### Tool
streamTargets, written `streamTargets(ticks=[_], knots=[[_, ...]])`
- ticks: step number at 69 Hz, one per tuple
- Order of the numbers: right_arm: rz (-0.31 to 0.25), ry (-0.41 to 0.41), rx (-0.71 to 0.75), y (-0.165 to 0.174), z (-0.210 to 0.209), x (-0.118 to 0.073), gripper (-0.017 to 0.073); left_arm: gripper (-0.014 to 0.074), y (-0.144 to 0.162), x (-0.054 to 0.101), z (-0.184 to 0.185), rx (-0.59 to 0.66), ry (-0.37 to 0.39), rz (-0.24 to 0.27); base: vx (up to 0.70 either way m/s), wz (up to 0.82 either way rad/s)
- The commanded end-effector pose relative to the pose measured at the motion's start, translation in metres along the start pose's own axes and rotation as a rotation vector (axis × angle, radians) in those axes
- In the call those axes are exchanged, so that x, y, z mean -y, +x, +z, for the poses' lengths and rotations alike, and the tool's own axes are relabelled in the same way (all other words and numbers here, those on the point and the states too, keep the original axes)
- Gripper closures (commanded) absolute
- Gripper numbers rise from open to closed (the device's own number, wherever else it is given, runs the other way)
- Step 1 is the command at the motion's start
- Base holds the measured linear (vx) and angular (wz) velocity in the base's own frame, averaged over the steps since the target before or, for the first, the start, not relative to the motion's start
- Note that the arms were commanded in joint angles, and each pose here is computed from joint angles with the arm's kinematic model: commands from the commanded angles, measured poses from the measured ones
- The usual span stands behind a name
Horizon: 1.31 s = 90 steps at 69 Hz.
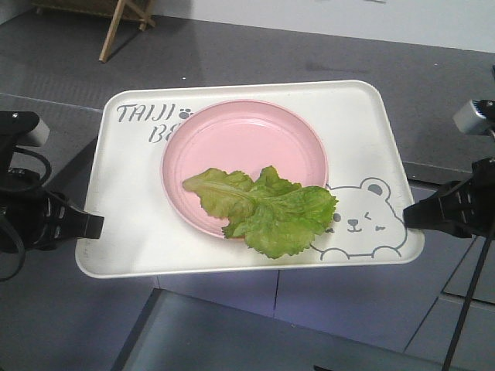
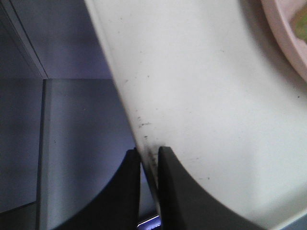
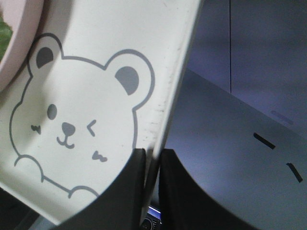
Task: Transfer vegetables to tray and serve
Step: 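Hold the tray level with both grippers while the base turns away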
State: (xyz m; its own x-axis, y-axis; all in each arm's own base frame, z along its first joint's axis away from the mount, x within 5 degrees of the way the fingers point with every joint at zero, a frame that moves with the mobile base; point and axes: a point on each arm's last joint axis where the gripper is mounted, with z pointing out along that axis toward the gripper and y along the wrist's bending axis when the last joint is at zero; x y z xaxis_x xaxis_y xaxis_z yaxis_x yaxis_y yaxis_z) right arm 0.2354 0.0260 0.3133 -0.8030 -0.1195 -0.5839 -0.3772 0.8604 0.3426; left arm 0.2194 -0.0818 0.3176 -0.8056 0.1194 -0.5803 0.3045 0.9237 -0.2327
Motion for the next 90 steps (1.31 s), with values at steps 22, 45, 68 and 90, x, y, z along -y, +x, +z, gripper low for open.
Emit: streamTargets(ticks=[22, 45, 68, 90], knots=[[-0.022, -0.104, 0.069, -0.0077, -0.0124, -0.0187, 0.0564, 0.06, -0.0118, 0.0109, -0.013, 0.113, 0.063, 0.0, -0.01, -0.28], [-0.023, -0.111, 0.06, -0.0068, -0.0124, -0.0194, 0.0564, 0.06, -0.0118, 0.0109, -0.013, 0.113, 0.063, 0.0, 0.03, -0.17], [-0.023, -0.114, 0.057, -0.0066, -0.0125, -0.0196, 0.0564, 0.06, -0.0118, 0.0109, -0.013, 0.113, 0.063, 0.0, 0.07, -0.22], [-0.023, -0.114, 0.057, -0.0066, -0.0125, -0.0196, 0.0564, 0.06, -0.0118, 0.0109, -0.013, 0.113, 0.063, 0.0, 0.09, -0.09]])
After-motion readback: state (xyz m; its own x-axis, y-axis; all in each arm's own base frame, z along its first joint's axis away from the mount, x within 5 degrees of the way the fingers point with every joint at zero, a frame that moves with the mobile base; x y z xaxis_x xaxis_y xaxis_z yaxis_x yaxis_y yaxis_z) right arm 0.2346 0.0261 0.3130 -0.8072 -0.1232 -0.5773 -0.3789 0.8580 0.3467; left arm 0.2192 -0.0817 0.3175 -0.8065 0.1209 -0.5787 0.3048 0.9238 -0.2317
